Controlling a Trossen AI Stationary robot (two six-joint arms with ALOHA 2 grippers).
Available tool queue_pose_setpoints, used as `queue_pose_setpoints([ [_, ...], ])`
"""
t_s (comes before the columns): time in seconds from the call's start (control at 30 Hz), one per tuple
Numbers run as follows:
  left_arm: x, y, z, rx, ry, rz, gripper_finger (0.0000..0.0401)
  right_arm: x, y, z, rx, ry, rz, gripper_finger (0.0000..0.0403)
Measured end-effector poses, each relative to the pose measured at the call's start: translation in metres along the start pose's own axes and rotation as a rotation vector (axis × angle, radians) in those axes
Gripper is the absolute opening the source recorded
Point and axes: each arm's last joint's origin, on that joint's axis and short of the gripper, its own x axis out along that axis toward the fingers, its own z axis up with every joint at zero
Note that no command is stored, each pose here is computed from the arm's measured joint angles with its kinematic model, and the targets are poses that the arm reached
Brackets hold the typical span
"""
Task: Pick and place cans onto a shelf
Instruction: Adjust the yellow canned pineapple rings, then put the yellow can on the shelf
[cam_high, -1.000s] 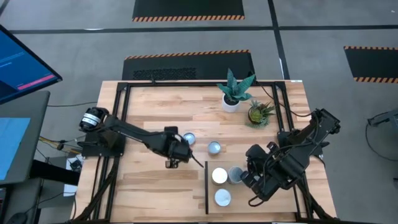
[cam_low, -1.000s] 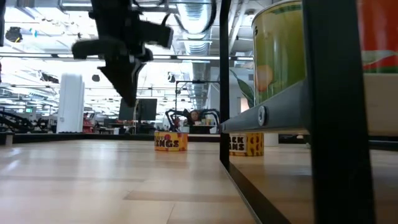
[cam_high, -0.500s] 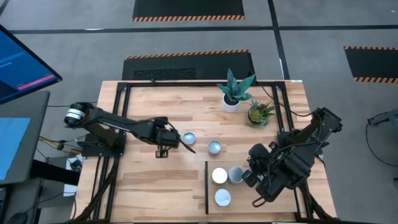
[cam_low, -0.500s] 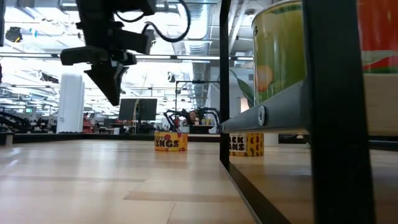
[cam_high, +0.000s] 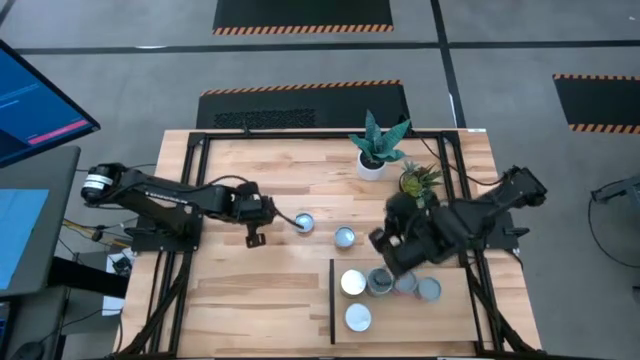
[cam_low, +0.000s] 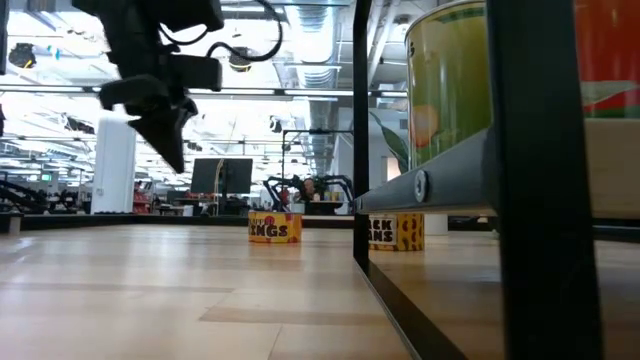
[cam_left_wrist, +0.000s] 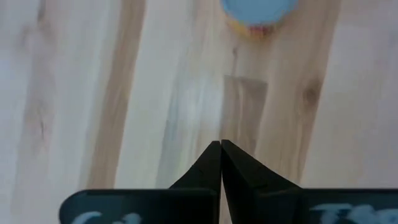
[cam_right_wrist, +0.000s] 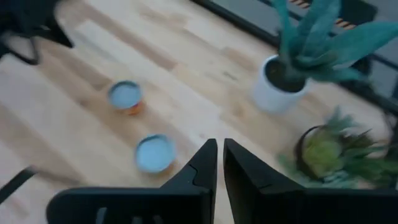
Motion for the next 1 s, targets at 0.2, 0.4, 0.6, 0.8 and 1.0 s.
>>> queue_pose_setpoints([
  [0.2, 0.009, 0.007, 0.013, 0.021, -0.068, -0.079, 0.0000, 0.019, -0.009, 0.017, -0.074, 0.094, -0.044, 0.0036],
  [0.4, 0.036, 0.011, 0.017, 0.108, 0.005, -0.074, 0.0000, 0.021, -0.010, 0.018, -0.095, 0.160, -0.023, 0.0027],
  [0.6, 0.069, 0.002, 0.039, 0.141, -0.047, -0.160, 0.0000, 0.021, -0.010, 0.018, -0.089, 0.161, -0.026, 0.0028],
  [0.8, 0.082, -0.005, 0.070, 0.162, -0.123, -0.197, 0.0000, 0.022, -0.011, 0.019, -0.085, 0.162, -0.030, 0.0027],
  [1.0, 0.072, -0.006, 0.086, 0.168, -0.095, -0.218, 0.0000, 0.028, -0.013, 0.025, -0.123, 0.163, -0.047, 0.0025],
])
